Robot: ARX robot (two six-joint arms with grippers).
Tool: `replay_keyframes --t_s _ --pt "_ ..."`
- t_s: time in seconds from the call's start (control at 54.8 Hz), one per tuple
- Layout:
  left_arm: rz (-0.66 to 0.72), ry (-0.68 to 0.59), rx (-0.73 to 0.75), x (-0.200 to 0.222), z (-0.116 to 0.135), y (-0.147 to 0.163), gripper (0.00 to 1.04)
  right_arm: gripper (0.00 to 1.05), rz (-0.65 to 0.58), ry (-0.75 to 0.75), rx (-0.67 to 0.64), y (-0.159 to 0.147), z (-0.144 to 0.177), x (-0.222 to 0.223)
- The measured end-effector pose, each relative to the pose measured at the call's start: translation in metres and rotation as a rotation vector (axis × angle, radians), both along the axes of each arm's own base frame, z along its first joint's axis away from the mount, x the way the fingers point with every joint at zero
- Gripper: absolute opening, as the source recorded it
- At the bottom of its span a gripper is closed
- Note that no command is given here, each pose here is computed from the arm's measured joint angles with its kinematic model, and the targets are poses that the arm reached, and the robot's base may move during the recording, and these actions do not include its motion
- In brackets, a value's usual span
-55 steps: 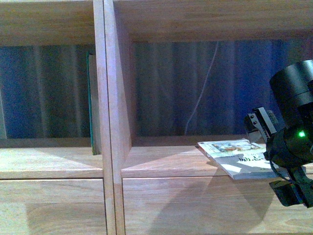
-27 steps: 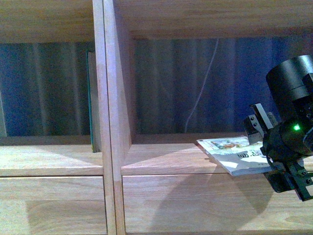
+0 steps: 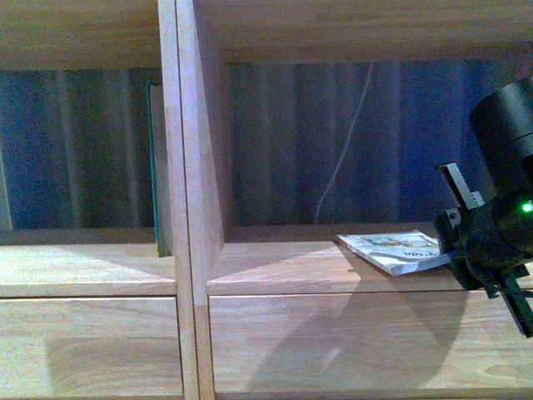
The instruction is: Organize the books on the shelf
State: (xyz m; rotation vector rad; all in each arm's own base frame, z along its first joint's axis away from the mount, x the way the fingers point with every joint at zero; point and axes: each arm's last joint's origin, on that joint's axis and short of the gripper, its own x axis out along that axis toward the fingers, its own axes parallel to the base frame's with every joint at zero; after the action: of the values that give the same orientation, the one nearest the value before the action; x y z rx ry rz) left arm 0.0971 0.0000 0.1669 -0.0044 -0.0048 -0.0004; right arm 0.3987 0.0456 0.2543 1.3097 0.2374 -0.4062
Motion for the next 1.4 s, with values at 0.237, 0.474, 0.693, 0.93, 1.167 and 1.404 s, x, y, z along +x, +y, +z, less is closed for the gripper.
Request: replay_keyframes --t_s 0.237,0.474,0.693,0.93,1.167,1.404 --pt "0.0 0.0 0.0 0.0 0.0 0.0 0.97 0.07 -0.004 -0.022 -0.04 -0.017 0.005 -0.038" --pt "0.0 0.0 0.0 0.0 0.0 0.0 0.97 0.07 0.044 -0.169 -0.161 -0.036 0.027 -0.086" --pt "0.0 0.0 0.0 0.0 0.0 0.0 0.97 0.07 0.084 -0.33 -0.271 -0.044 0.054 -0.127" --pt "0.0 0.0 0.0 0.0 0.0 0.0 0.97 0.07 0.143 -0.525 -0.399 -0.042 0.084 -0.164" --pt "0.0 0.0 0.0 0.0 0.0 0.0 0.97 0.07 0.203 -0.679 -0.507 -0.029 0.108 -0.18" --pt "0.0 0.0 0.0 0.0 0.0 0.0 0.97 0.07 0.275 -0.739 -0.545 -0.004 0.123 -0.175"
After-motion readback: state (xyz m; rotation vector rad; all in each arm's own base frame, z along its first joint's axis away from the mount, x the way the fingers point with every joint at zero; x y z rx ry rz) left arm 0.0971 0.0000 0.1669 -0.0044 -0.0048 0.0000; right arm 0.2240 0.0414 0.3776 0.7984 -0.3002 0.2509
